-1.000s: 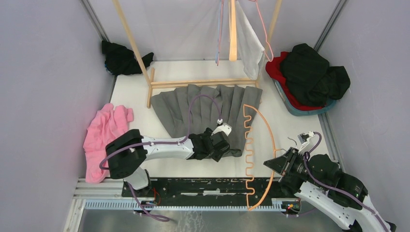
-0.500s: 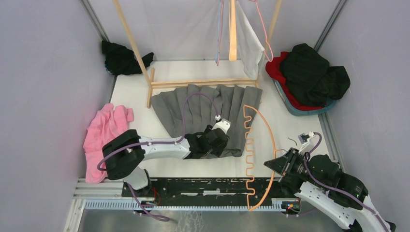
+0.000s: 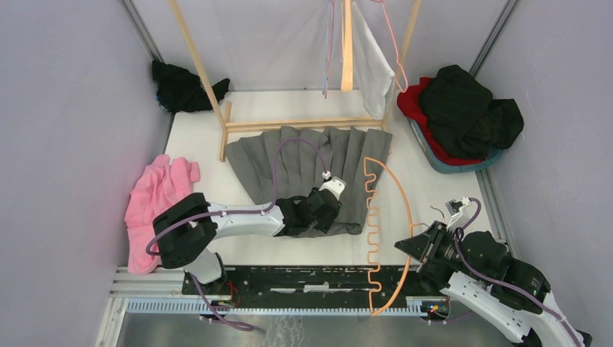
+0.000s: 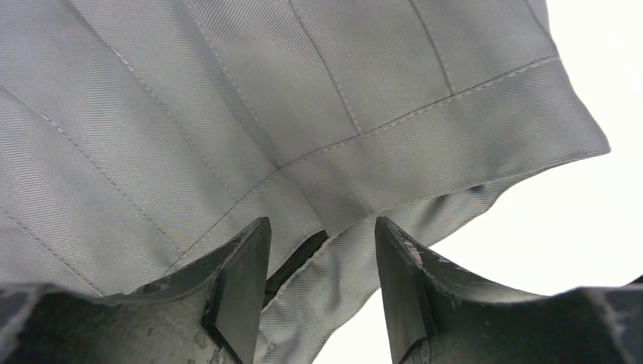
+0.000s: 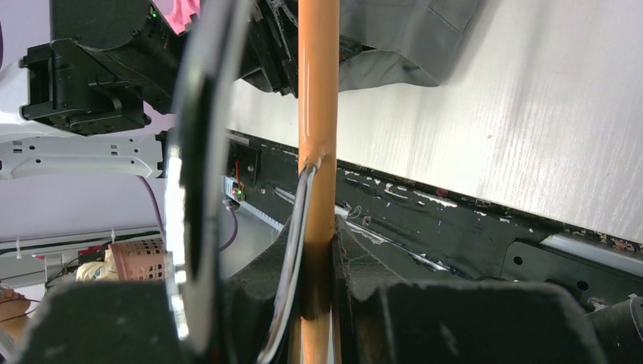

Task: Place the skirt on the hanger
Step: Hang the skirt on the hanger.

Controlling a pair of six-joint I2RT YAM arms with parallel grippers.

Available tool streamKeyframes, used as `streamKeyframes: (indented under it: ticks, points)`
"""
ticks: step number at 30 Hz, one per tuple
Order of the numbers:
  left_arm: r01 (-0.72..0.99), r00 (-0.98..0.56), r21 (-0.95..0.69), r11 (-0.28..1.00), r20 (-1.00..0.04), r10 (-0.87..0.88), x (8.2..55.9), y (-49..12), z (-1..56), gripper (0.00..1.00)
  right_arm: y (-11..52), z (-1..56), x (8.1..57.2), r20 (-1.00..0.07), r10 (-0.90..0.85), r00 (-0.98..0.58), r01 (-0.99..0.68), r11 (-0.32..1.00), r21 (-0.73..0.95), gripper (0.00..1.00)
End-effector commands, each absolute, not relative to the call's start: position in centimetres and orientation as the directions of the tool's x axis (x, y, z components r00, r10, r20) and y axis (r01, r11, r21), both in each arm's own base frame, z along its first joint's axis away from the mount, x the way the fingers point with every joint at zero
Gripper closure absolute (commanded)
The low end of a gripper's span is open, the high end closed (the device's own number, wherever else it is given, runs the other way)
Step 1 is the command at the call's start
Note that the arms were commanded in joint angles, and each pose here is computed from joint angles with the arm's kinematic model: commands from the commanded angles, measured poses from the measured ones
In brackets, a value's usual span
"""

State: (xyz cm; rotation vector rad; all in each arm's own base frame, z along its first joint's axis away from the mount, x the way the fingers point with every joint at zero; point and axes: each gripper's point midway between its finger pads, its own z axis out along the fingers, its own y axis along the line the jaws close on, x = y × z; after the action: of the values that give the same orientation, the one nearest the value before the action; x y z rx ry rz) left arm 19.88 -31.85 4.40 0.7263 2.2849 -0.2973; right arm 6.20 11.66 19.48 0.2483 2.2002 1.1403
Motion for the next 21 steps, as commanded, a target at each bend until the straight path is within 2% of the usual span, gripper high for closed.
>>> streamKeyframes:
  ticks: [1, 8, 15, 21]
  points:
    - [0.628, -0.543, -0.047, 0.777, -0.741, 0.394, 20.0, -33.2, 7.2, 0.38, 11.9, 21.1, 6.6, -0.452, 0.476, -0.754, -0.139, 0.557, 0.819, 0.99]
    - [0.632, -0.569, -0.068, 0.772, -0.716, 0.403, 20.1, -34.0, 5.4, 0.38, 11.8, 21.3, 6.5, -0.45, 0.477, -0.755, -0.139, 0.554, 0.821, 0.99]
    - [0.614, -0.609, -0.111, 0.782, -0.697, 0.379, 21.3, -33.9, 4.3, 0.5, 11.6, 21.3, 6.3, -0.448, 0.478, -0.755, -0.136, 0.555, 0.821, 0.99]
    - [0.61, -0.614, -0.138, 0.78, -0.705, 0.356, 22.3, -34.1, 4.8, 0.65, 11.9, 21.1, 6.4, -0.445, 0.471, -0.762, -0.137, 0.555, 0.82, 0.99]
